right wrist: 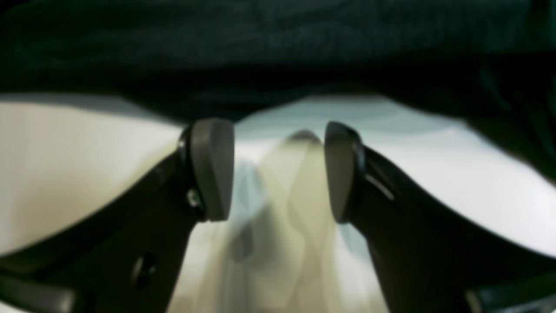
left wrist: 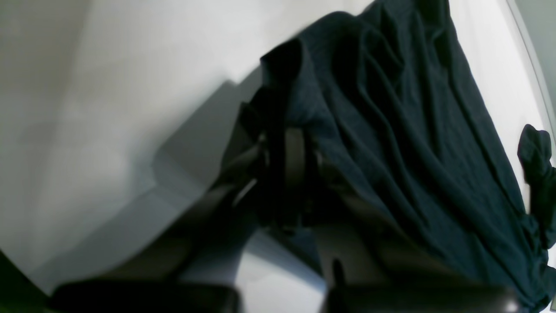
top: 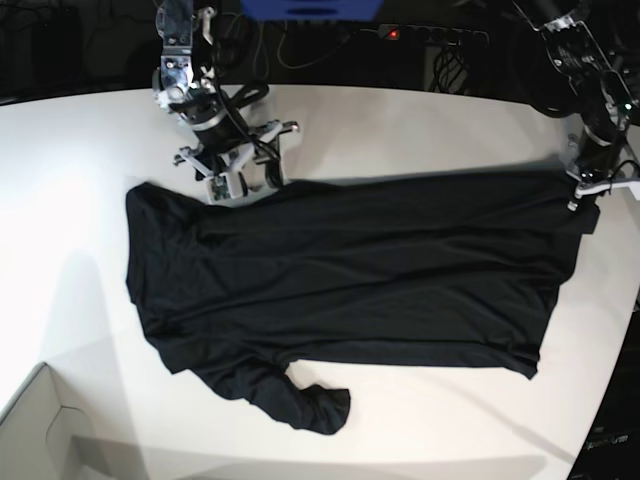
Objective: Layout the t-shirt on the table in an organized manner, then fold the t-shirt properly
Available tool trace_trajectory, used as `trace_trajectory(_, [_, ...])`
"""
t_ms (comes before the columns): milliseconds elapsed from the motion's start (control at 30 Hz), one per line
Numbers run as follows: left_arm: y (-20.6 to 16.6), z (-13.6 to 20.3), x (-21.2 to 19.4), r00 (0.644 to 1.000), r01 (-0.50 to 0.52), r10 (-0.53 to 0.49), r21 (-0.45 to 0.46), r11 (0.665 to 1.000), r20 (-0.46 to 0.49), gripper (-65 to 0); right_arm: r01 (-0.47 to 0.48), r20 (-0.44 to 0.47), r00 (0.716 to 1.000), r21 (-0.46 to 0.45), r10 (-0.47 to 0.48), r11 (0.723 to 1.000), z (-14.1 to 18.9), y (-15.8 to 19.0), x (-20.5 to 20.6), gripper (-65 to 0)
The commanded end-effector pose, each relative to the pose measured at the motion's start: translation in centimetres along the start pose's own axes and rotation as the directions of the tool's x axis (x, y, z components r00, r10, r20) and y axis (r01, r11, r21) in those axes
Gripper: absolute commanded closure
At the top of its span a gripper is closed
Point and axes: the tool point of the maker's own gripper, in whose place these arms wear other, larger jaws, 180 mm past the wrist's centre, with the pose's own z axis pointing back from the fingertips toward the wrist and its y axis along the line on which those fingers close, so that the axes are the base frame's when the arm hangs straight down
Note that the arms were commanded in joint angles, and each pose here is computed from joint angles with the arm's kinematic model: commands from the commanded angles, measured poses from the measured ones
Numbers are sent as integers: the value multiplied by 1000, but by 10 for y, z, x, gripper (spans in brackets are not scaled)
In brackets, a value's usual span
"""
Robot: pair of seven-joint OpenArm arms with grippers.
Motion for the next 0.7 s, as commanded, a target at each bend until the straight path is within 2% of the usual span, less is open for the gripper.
trace_trajectory(0, [-6, 2, 16, 999, 19, -18, -20, 1000, 46, 0, 9, 36, 999, 10, -10, 1000, -1, 3, 10, -342])
trace_trajectory(200, [-5, 2, 16, 999, 21, -20, -17, 1000, 45, 0, 9, 39, 999, 12, -9, 1000, -4, 2, 12, -405])
trace_trajectory(467, [-7, 2, 16, 999, 22, -21, -19, 1000, 46, 0, -17, 43, 999, 69, 14, 997, -7, 24, 15, -404])
trace_trajectory(667, [-5, 2, 16, 999, 21, -20, -16, 1000, 44, 0, -24, 62, 998, 69, 20, 997, -12, 23, 25, -403])
